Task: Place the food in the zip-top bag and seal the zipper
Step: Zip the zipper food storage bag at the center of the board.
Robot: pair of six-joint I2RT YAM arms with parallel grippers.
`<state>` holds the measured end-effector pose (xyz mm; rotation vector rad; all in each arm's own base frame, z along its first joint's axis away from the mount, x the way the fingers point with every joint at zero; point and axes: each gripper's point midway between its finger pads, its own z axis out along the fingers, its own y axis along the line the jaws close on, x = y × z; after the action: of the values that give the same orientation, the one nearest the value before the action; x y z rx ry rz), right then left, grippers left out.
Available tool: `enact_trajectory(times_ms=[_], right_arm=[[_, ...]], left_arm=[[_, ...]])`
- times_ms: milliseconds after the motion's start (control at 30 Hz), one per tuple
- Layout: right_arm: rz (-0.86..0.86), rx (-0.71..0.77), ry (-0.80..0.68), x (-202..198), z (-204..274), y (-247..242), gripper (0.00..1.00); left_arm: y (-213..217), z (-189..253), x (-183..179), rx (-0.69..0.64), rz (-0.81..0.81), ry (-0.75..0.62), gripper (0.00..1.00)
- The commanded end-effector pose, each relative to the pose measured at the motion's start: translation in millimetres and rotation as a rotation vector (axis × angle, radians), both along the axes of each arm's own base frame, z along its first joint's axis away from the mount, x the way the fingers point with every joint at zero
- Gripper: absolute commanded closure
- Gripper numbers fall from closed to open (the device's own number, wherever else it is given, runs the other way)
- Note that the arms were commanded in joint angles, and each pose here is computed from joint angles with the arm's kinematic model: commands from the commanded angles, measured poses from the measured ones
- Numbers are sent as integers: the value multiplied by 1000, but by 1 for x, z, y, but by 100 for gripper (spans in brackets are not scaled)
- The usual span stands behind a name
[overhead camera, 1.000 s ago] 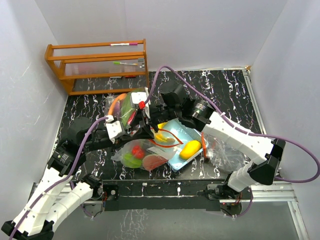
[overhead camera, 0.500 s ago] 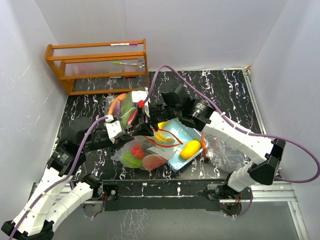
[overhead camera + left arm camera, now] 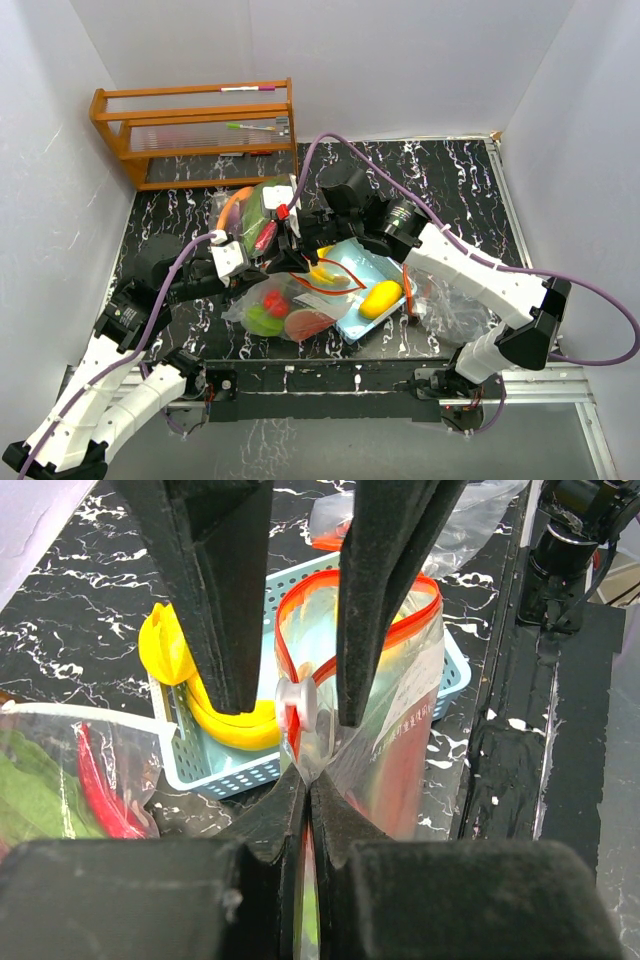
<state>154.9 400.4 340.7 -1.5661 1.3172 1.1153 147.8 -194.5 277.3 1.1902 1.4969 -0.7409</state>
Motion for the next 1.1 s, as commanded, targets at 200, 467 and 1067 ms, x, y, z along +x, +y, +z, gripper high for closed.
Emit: enact_trajectory(times_ms=[200, 467, 1067], right_arm=[[-16, 33, -17, 5, 12, 5, 80], [-65, 8, -6, 11, 4, 1, 85], [-239, 41, -36, 24, 16, -20, 92]], left_arm=[[2, 23, -1, -31, 6, -63, 100], [7, 35, 0, -38, 32, -103, 100], [12, 38, 1, -21, 58, -116, 100]])
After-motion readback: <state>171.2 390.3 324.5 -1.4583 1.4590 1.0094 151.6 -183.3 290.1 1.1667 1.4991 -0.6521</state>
